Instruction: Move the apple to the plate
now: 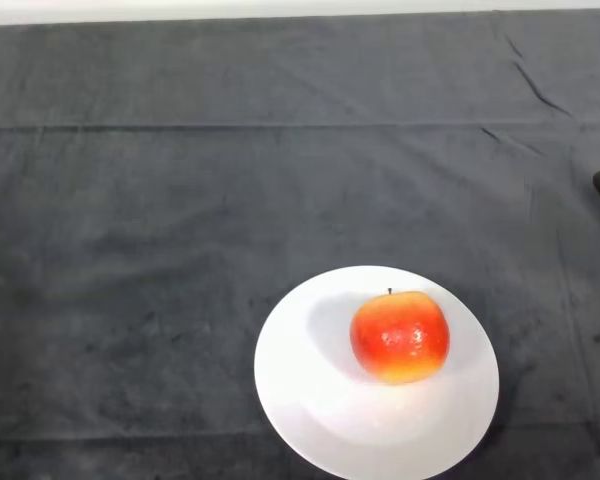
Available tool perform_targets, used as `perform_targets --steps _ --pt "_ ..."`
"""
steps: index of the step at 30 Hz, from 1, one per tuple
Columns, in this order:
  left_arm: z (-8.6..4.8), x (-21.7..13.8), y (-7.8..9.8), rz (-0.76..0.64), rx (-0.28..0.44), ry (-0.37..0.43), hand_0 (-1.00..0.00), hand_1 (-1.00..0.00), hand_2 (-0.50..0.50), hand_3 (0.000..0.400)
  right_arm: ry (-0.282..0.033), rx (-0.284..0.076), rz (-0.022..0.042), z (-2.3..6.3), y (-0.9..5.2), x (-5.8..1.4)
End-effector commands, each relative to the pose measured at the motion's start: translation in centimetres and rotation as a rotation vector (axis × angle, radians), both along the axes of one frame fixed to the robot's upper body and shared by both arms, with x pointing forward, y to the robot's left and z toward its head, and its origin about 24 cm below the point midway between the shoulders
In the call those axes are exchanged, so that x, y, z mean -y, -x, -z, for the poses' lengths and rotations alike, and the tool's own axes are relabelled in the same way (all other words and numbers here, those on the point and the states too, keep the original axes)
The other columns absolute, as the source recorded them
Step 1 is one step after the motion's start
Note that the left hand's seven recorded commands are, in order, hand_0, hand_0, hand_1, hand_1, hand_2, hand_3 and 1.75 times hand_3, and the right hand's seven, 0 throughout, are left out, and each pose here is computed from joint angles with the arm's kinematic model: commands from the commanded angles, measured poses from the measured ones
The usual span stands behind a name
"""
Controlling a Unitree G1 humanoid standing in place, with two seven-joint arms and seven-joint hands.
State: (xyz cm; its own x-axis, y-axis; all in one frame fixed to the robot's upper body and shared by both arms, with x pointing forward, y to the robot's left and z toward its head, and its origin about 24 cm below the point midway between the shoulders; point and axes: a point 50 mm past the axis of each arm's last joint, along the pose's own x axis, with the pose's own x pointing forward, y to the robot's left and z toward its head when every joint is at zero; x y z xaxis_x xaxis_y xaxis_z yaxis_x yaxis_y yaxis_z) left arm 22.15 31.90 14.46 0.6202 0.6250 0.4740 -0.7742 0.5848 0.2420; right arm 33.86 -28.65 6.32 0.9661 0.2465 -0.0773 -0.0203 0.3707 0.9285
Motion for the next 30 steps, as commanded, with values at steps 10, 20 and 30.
perform_targets --steps 10,20,30 --pt "1.9 -4.7 3.9 -0.2 0.067 0.104 0.0 0.0 0.0 0.0 0.029 0.009 0.0457 -0.53 0.64 1.93" --pt "2.9 -6.8 5.5 -0.296 0.125 0.178 0.0 0.0 0.0 0.0 0.027 0.009 0.0456 -0.54 0.64 1.94" --pt "3.6 -7.1 5.4 -0.332 0.137 0.206 0.0 0.0 0.0 0.0 0.026 0.009 0.0455 -0.54 0.64 1.94"
